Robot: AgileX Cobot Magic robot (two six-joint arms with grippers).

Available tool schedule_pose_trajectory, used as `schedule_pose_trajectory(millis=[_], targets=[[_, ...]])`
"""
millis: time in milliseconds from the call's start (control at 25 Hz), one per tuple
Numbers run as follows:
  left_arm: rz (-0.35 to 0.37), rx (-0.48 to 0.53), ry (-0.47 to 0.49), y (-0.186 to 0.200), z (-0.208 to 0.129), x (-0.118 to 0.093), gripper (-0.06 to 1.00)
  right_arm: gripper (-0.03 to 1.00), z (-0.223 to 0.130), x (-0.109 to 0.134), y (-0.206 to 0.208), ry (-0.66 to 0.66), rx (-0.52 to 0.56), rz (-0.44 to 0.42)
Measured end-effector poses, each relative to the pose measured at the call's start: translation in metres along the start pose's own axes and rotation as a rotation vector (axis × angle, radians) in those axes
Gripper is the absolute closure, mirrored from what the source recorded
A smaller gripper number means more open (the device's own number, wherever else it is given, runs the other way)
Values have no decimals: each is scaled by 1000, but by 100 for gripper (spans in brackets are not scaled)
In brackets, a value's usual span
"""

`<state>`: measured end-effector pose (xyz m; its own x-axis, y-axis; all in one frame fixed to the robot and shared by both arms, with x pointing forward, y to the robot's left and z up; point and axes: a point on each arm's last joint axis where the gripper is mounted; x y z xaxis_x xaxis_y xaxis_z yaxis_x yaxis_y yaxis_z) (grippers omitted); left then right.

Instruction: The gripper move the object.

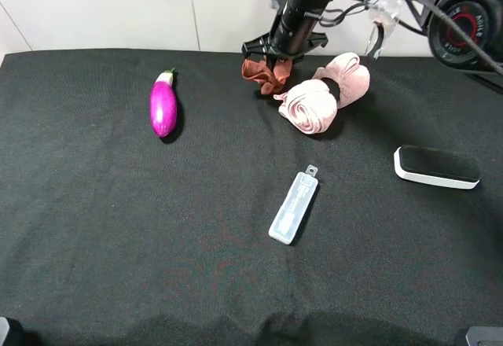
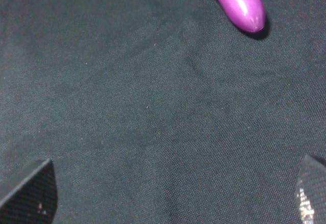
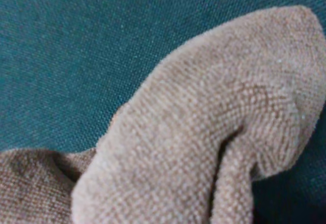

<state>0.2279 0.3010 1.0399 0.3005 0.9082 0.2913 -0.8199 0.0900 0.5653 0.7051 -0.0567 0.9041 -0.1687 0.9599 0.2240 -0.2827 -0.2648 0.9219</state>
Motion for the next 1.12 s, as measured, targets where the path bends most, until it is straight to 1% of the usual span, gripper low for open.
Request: schedule_pose_trajectory(millis=[320, 560, 600, 840, 1120], targets=[[0, 0, 0, 0, 0, 0, -5, 83, 7, 7, 35, 16, -11, 1], [0, 0, 0, 0, 0, 0, -5, 83, 7, 10, 58, 24, 45, -10], [0, 0, 0, 0, 0, 0, -5, 83, 5, 10, 65, 27, 68, -17], [0, 0, 0, 0, 0, 0, -5, 83, 2, 11, 90, 38, 101, -36], [0, 0, 0, 0, 0, 0, -5, 83, 4, 15, 114, 71, 66, -29]])
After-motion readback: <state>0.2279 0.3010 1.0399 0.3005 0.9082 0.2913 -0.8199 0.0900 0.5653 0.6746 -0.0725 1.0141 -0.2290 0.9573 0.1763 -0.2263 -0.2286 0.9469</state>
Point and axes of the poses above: a point on each arm's last joint axis where the gripper is mounted, y pointing back along that axis away from the gripper, x along the wrist's bending axis when the last joint is at zero, z = x × y, and after that the axes turned 13 degrees about -y, right-handed
